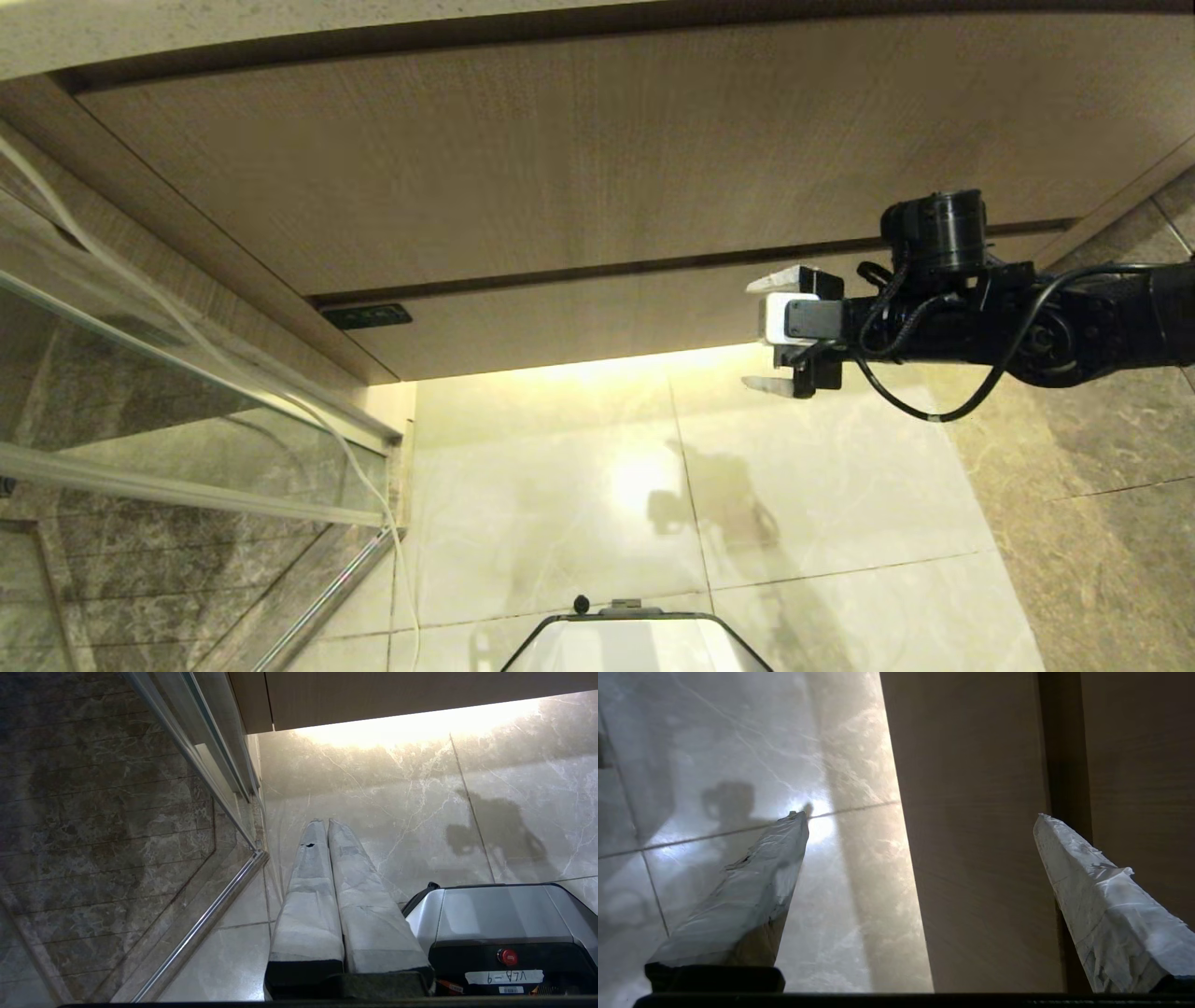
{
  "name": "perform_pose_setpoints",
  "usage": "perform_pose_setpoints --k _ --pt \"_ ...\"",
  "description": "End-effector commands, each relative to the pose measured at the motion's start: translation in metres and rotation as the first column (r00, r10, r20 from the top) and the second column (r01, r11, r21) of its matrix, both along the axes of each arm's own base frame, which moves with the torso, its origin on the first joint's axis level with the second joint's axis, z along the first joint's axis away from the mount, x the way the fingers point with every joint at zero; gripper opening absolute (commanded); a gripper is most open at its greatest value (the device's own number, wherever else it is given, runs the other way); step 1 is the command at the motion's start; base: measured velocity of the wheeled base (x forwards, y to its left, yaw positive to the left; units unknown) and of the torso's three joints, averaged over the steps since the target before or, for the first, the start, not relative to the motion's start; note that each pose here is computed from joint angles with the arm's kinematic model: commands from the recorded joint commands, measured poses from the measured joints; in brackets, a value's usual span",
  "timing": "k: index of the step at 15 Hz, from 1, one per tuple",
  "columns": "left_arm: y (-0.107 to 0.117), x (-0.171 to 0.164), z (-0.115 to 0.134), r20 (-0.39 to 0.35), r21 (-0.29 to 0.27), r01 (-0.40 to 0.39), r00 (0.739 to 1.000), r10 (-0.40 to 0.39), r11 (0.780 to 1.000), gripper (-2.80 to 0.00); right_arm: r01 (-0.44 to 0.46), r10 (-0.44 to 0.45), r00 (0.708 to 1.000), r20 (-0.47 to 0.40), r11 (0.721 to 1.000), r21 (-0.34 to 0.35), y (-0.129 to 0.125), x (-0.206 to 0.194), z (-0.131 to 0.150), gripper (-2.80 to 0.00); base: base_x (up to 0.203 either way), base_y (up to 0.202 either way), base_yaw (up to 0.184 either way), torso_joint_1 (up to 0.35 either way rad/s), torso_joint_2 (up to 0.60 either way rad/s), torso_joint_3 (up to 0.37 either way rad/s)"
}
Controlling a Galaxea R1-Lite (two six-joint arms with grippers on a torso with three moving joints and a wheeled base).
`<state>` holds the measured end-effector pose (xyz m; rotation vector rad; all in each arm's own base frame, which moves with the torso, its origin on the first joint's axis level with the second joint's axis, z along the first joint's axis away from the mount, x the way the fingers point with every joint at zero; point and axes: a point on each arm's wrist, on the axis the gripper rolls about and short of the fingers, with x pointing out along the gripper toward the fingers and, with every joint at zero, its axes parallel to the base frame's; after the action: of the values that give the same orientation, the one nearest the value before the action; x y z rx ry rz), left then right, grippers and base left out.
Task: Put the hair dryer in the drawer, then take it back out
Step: Pull open the drawer
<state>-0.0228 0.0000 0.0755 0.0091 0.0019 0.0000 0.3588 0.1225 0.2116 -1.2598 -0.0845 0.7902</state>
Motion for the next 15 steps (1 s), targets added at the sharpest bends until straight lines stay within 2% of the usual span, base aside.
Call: perform_pose_setpoints --k 1,3,8,13,15 --pt "0.0 0.0 0.0 0.002 0.0 0.0 1.0 0.0 1.0 -2.8 0.036 -0.036 0.999 0.006 0.999 -0.02 0.001 0.012 -0.004 0.0 0.0 0.0 0.0 0.0 0.0 0.0" --pt "0.0 0.0 0.0 0.002 0.0 0.0 1.0 0.0 1.0 -2.8 0.101 -0.1 0.995 0.029 0.994 -0.032 0.002 0.021 -0.002 0.0 0.0 0.0 0.0 0.0 0.0 0.0" --pt "0.0 0.0 0.0 0.002 0.0 0.0 1.0 0.0 1.0 -2.8 0.16 -0.159 0.986 0.04 0.987 -0.012 0.0 0.034 -0.004 0.0 0.0 0.0 0.0 0.0 0.0 0.0" --pt "0.0 0.0 0.0 0.001 0.0 0.0 1.0 0.0 1.0 -2.8 0.186 -0.186 0.982 0.033 0.983 -0.009 0.0 0.052 -0.014 0.0 0.0 0.0 0.0 0.0 0.0 0.0" --pt "0.0 0.0 0.0 0.0 0.0 0.0 1.0 0.0 1.0 -2.8 0.194 -0.195 0.98 0.039 0.981 0.017 0.002 0.062 -0.016 0.0 0.0 0.0 0.0 0.0 0.0 0.0"
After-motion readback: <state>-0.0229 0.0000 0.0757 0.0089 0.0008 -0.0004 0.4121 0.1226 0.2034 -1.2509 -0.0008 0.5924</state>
